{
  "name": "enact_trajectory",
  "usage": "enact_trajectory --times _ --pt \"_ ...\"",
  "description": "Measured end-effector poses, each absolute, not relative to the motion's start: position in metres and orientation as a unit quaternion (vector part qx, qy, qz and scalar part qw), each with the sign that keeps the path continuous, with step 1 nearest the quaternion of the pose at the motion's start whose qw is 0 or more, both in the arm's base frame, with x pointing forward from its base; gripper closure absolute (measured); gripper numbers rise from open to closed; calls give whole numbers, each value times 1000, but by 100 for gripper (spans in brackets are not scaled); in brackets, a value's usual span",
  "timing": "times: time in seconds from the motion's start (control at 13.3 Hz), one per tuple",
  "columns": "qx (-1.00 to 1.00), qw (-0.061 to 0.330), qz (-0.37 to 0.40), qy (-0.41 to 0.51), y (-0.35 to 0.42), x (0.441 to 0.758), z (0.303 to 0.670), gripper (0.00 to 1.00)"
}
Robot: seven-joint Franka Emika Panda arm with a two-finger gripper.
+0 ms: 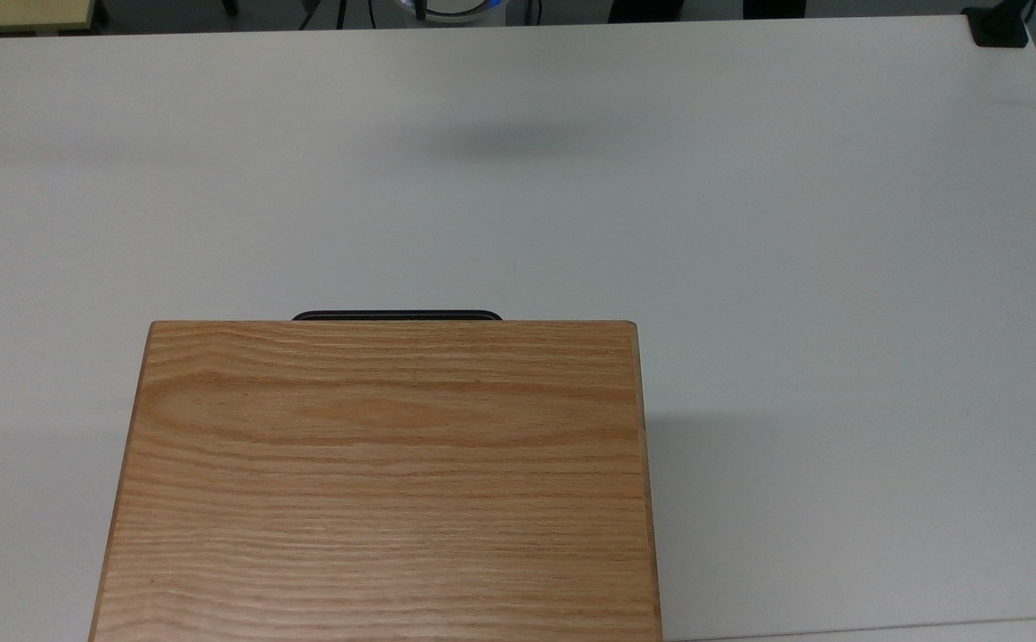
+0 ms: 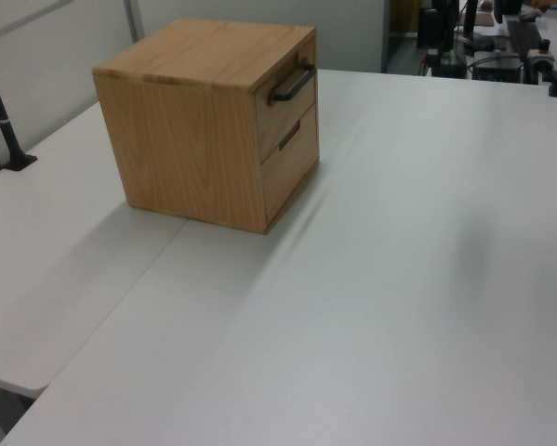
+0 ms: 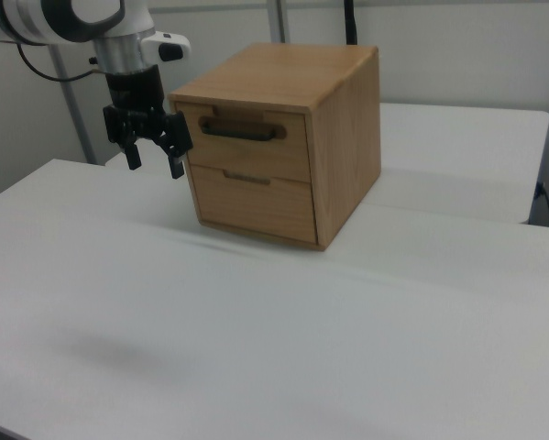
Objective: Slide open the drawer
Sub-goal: 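Move the gripper from rest toward the wooden cabinet's upper drawer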
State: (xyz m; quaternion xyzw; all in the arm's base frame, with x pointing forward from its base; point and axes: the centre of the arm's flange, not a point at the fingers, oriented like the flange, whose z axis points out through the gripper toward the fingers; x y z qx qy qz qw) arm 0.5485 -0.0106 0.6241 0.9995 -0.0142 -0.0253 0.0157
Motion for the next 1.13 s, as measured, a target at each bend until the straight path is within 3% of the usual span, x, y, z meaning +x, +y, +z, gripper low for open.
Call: enact_trajectory --times 0.9,1.13 --pt "999 22 -31 -7 -4 555 612 0" --pt "998 26 -30 -59 -8 558 611 0"
